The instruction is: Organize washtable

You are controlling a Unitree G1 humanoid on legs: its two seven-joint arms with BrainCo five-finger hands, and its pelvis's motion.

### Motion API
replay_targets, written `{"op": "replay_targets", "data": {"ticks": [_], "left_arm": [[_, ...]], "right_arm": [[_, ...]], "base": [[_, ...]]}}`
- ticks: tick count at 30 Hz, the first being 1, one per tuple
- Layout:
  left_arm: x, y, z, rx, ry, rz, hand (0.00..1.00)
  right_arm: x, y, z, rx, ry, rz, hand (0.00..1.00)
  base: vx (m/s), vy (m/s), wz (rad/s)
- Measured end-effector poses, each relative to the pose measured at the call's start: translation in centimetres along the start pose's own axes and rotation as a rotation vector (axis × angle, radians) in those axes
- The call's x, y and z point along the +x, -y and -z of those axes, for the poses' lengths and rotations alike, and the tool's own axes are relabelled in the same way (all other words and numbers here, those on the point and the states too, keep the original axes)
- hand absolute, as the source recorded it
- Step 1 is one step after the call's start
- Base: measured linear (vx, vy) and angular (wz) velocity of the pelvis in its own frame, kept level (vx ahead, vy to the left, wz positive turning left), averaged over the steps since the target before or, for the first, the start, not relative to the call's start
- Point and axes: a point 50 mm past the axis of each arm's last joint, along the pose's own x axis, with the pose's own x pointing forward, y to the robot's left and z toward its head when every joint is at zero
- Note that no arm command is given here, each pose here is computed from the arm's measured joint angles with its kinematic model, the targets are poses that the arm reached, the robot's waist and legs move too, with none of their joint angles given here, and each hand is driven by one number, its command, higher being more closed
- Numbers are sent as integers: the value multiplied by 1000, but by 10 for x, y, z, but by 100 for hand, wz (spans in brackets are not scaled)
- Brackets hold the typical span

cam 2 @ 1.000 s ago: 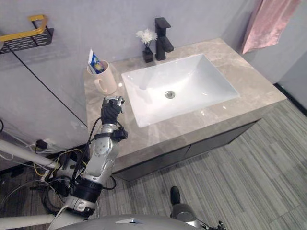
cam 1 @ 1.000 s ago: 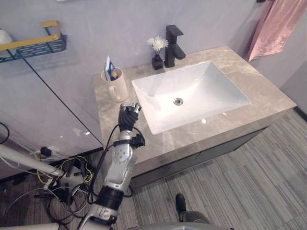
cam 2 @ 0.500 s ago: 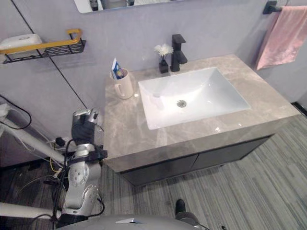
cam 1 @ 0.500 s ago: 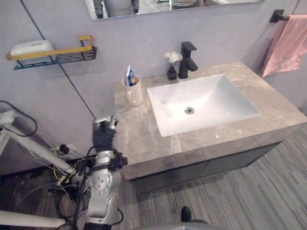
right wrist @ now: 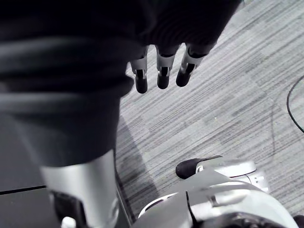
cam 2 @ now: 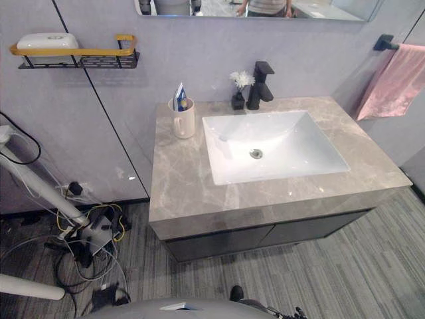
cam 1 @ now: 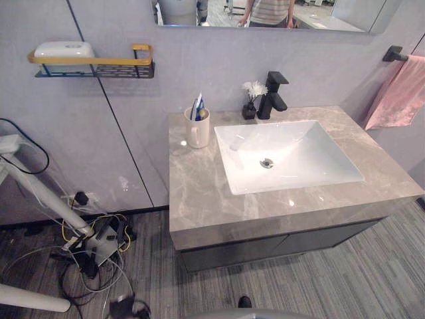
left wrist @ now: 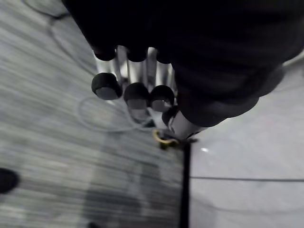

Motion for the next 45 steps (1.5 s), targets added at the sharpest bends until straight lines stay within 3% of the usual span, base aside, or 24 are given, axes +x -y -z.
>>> {"op": "replay_targets", "data": {"ticks": [5,10,15,22,37,45], "left_arm": [[-10,1,39,-97,-206,42,0],[-9,16,30,78,-154,246,0],[-10,26,26,184,-125,343,0],[-7,29,20,270,-120,394,0],[-6,32,16,256,-115,424,0],[-1,46,-11,235,-48,450,0]], "right_arm": [[0,4,6,13,-37,18,0],[1,8,5,6,-36,3,0],[2,10,2,3,-30,-6,0],[3,7,3,18,-77,-25,0],[4,11,2,140,-82,-37,0],[9,-2,-20,201,-17,-82,0]], "base": [[-19,1,-15],[-19,-19,-8],[3,3,-11],[6,2,-1],[31,-3,0],[83,49,-32]]}}
